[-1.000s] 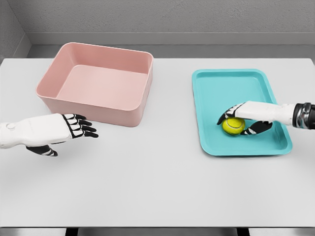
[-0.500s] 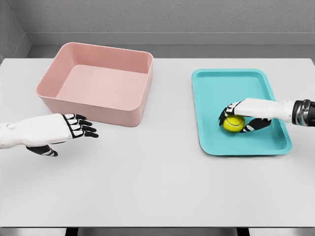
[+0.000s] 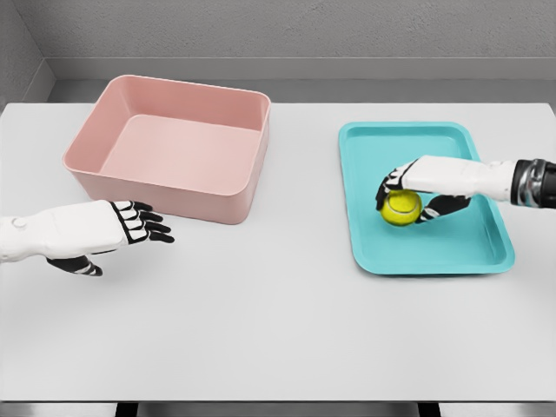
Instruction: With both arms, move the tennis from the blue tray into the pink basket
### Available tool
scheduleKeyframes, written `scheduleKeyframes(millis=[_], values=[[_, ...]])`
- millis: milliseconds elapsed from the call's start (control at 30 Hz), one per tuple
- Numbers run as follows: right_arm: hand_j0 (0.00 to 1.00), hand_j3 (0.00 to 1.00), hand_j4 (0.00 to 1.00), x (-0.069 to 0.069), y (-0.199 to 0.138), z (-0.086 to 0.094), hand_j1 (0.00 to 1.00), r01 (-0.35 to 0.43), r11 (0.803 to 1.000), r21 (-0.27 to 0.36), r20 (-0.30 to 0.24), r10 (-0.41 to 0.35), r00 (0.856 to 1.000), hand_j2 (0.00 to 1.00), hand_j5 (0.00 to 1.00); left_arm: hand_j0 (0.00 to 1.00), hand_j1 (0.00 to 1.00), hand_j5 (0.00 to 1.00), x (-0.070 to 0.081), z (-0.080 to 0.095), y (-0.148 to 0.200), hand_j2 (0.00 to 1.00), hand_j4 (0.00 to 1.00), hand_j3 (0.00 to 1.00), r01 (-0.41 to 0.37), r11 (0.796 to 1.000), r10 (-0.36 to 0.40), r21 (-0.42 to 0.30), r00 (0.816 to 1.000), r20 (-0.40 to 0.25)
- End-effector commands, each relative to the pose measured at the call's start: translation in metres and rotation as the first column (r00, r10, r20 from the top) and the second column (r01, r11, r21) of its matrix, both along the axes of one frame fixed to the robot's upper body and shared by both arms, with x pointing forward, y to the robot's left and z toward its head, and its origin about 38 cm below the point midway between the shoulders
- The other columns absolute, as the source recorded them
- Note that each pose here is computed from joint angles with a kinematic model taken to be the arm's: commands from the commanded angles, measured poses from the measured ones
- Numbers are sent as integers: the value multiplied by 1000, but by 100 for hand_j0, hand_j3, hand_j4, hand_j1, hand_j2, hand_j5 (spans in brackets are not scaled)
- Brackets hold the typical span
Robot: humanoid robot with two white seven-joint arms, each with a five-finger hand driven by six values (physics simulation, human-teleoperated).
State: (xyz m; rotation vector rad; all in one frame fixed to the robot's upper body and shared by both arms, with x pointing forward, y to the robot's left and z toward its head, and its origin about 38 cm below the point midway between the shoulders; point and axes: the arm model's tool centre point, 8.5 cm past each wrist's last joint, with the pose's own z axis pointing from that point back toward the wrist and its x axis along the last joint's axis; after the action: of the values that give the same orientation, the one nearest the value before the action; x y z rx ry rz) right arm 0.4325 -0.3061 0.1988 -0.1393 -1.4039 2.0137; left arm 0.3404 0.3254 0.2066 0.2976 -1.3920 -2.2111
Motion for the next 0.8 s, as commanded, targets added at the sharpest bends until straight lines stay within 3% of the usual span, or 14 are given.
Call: scheduleKeyframes(millis=[0,367,767], values=[[59,59,59,-3,6,4,59,-18,1000,13,5,18,1000,59,59,100,100,100,0,1,0,100,100,100,-3,1000,3,-5,1000,-1],[59,59,59,-5,31,14,59,-85,996,40,33,83,996,59,59,100,100,100,0,1,0,100,100,100,-3,1000,3,-5,1000,-2],[57,57,57,-10,76,24,57,-192,977,90,68,186,980,57,57,100,100,100,0,1,0,100,100,100,-3,1000,3,-5,1000,-1]])
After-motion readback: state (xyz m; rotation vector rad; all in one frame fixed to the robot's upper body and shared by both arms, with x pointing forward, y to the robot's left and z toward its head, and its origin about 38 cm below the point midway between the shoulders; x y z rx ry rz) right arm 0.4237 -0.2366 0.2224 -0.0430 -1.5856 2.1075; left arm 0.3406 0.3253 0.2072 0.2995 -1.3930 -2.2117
